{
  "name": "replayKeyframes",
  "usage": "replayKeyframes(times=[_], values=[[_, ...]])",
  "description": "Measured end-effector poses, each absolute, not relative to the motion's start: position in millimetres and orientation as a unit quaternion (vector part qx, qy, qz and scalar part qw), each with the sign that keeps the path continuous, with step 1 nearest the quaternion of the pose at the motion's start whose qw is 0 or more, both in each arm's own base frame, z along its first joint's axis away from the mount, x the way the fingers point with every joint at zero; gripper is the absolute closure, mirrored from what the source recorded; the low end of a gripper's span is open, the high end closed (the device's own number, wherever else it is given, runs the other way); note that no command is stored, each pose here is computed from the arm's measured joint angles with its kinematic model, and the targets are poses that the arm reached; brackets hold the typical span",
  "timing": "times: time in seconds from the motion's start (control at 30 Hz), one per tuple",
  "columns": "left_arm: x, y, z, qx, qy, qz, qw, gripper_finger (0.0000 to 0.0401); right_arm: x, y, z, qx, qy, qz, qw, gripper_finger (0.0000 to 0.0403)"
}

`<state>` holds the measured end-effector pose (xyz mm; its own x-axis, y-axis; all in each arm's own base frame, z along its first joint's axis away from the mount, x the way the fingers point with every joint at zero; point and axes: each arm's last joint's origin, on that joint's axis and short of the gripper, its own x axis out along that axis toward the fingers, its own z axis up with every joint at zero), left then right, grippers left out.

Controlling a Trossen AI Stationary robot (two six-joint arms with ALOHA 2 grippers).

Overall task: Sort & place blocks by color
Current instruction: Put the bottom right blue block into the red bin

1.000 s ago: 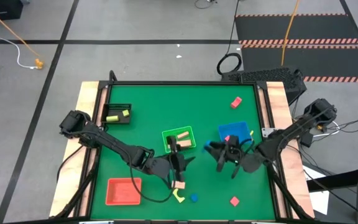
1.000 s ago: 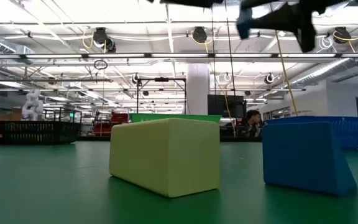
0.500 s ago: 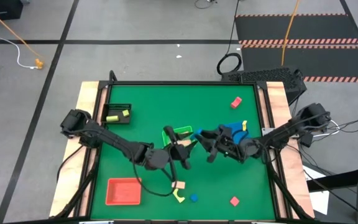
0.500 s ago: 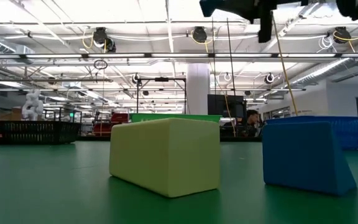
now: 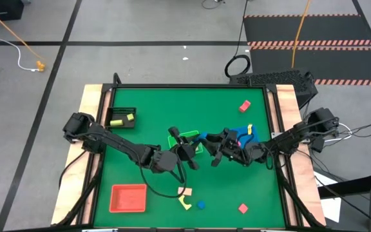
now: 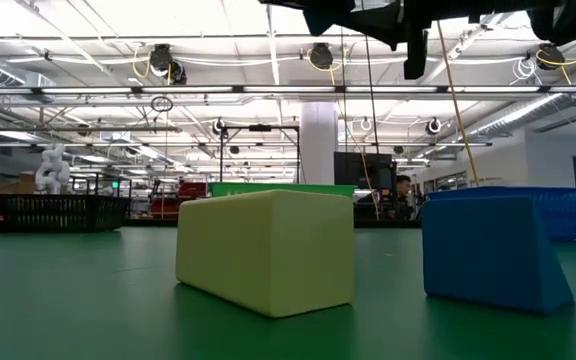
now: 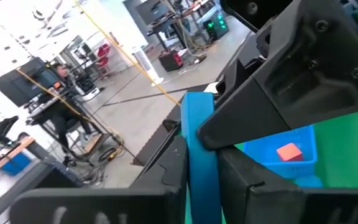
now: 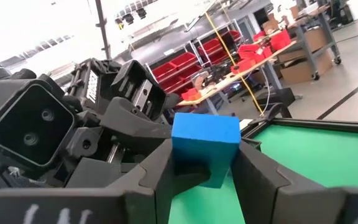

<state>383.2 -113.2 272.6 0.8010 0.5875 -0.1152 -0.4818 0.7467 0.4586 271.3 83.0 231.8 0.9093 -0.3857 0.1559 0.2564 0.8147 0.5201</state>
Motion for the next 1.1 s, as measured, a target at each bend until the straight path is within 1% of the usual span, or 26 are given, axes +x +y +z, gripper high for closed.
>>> replayKeyframes(times=[0.2,0.33,0.5,0.6,0.7,0.8,0.87,1.0,1.1], values=[[380.5,-118.7,272.3,0.209,0.129,0.296,0.923,0.0349,272.1,85.4,231.7,0.249,-0.119,-0.123,0.953,0.0247],[378.0,-126.3,272.1,0.212,0.128,0.286,0.926,0.0349,270.0,85.3,234.6,0.232,-0.111,-0.117,0.959,0.0218],[372.5,-135.5,270.3,0.221,0.137,0.307,0.916,0.0349,257.7,82.0,246.8,0.203,-0.072,-0.118,0.969,0.0178],[369.0,-138.9,269.4,0.224,0.141,0.333,0.905,0.0349,243.7,82.5,254.2,0.204,-0.037,-0.114,0.972,0.0154],[363.7,-148.0,265.1,0.219,0.148,0.327,0.907,0.0349,227.4,85.1,259.8,0.229,0.007,-0.076,0.97,0.0135],[354.7,-161.7,260.3,0.204,0.156,0.302,0.918,0.0349,214.5,89.4,256.2,0.3,0.072,-0.037,0.95,0.013],[347.1,-170.4,257.7,0.182,0.167,0.265,0.932,0.0349,208.7,94.3,248.5,0.338,0.125,-0.024,0.932,0.0135],[324.9,-181.5,263.0,0.089,0.209,0.168,0.959,0.0349,202.0,108.1,228.8,0.409,0.222,-0.023,0.885,0.0152],[301.1,-182.8,267.8,0.001,0.287,0.099,0.953,0.0349,199.5,120.8,214.7,0.471,0.292,-0.017,0.832,0.0163]])
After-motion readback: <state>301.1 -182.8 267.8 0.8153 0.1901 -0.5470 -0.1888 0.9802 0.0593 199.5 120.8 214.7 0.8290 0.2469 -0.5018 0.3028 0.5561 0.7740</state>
